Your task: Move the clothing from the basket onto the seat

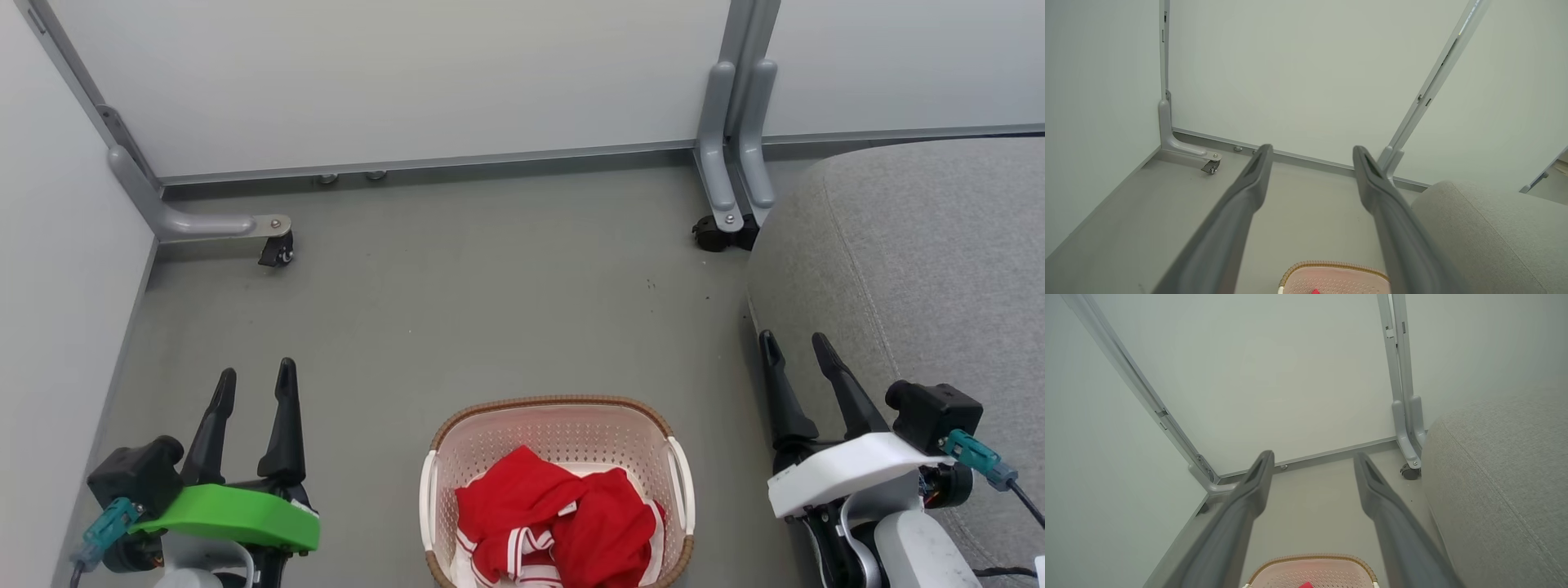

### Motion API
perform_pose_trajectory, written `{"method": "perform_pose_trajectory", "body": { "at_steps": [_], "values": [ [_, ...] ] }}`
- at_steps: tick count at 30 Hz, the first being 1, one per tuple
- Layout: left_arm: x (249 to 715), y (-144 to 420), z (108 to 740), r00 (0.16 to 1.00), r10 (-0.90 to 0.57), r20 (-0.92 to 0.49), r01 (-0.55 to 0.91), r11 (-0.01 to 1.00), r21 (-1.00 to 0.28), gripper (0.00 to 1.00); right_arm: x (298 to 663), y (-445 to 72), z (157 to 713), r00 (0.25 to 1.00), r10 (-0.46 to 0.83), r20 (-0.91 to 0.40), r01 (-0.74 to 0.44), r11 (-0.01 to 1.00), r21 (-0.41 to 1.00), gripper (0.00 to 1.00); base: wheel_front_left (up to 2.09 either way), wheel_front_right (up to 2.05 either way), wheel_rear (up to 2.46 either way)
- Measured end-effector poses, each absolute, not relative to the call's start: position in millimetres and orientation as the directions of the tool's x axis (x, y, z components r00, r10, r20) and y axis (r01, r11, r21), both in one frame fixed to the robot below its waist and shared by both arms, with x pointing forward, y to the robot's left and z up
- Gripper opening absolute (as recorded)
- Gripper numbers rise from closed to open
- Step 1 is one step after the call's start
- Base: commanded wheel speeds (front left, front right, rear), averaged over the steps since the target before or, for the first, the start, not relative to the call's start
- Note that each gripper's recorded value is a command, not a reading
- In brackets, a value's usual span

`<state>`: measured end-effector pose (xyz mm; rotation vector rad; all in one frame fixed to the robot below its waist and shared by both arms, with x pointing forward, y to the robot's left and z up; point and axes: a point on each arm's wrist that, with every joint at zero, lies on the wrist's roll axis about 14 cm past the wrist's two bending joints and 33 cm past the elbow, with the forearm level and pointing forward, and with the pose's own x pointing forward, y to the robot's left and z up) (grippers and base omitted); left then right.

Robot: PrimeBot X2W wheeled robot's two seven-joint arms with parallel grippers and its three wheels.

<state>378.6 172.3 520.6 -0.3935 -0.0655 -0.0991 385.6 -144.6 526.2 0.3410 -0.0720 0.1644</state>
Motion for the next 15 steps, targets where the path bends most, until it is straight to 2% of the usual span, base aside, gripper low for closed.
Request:
{"method": "perform_pose_trajectory", "body": {
  "at_steps": [15],
  "values": [
    [374, 171, 509, 0.993, -0.098, 0.061, 0.111, 0.958, -0.265, 1.00, 385, -136, 521, 0.980, 0.176, 0.094, -0.193, 0.959, 0.207, 1.00, 0.00, 0.00, 0.00]
  ]
}}
